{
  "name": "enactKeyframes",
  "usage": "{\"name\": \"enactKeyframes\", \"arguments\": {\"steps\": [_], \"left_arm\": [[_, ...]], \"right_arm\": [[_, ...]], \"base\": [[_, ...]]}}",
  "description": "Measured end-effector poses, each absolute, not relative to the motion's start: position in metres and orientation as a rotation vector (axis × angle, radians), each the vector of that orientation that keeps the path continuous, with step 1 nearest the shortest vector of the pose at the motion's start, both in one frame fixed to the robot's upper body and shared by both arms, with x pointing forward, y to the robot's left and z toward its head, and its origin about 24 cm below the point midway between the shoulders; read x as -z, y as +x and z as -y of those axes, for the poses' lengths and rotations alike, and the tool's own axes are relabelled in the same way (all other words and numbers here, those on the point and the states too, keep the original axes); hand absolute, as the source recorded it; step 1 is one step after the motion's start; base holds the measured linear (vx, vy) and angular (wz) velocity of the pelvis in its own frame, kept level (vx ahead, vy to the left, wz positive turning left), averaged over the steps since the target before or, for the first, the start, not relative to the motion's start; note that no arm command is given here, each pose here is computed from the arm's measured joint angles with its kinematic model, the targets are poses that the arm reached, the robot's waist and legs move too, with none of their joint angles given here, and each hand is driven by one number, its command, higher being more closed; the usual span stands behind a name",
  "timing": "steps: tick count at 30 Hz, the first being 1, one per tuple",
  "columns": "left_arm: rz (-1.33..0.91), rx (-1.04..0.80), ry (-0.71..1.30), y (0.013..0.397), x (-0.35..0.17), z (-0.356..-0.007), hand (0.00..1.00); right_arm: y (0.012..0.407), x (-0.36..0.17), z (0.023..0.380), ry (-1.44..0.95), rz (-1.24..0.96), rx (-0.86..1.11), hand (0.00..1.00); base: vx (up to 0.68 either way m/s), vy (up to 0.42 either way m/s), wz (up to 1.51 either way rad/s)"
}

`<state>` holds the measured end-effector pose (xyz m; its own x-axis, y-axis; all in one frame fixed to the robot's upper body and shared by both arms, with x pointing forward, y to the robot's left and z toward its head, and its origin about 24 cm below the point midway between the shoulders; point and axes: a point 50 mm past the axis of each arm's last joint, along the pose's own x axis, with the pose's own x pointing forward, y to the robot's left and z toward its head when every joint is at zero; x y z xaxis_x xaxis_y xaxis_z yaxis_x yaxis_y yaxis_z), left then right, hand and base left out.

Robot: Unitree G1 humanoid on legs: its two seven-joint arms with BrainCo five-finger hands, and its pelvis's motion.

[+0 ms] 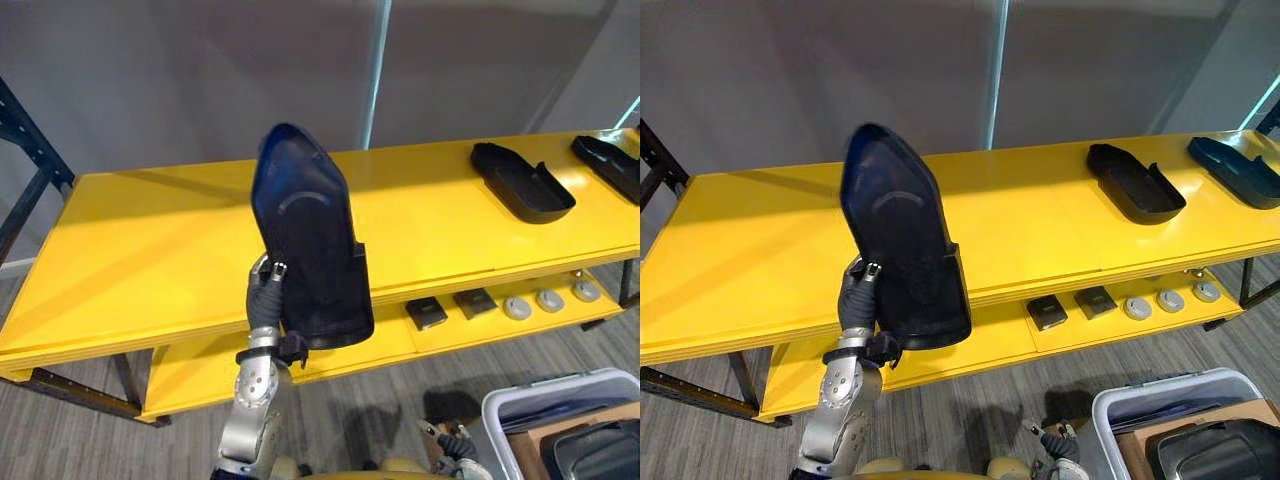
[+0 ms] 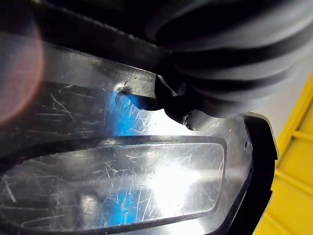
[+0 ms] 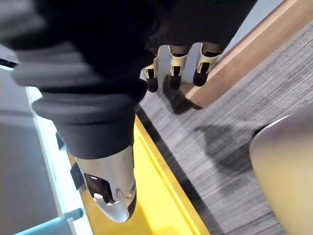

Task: Walk over and take plastic housings, then place them on the shelf

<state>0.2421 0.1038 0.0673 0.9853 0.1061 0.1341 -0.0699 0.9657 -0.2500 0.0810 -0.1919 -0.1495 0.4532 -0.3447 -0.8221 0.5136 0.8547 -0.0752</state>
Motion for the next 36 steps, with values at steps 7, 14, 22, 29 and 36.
{"name": "enactKeyframes", "arguments": {"steps": [7, 14, 22, 29, 36], "left_arm": [[0.109, -0.107, -0.174, 0.286, -0.068, -0.092, 1.0], [0.102, -0.11, -0.171, 0.326, -0.087, -0.08, 1.0], [0.055, -0.197, -0.284, 0.354, -0.104, -0.082, 1.0], [0.085, -0.306, -0.358, 0.374, -0.13, -0.105, 0.0], [0.088, -0.35, -0.381, 0.381, -0.138, -0.113, 0.0]], "right_arm": [[0.081, 0.149, 0.196, 0.17, -0.961, 0.53, 0.0], [0.079, 0.15, 0.2, 0.147, -0.972, 0.527, 0.0], [0.08, 0.148, 0.202, 0.116, -0.966, 0.505, 0.0], [0.094, 0.142, 0.197, 0.089, -0.909, 0.474, 0.0], [0.1, 0.139, 0.196, 0.08, -0.884, 0.469, 0.0]], "base": [[-0.1, -0.05, -0.16], [0.03, -0.091, -0.11], [0.02, -0.052, -0.13], [0.0, -0.004, -0.07], [0.04, -0.011, -0.04]]}}
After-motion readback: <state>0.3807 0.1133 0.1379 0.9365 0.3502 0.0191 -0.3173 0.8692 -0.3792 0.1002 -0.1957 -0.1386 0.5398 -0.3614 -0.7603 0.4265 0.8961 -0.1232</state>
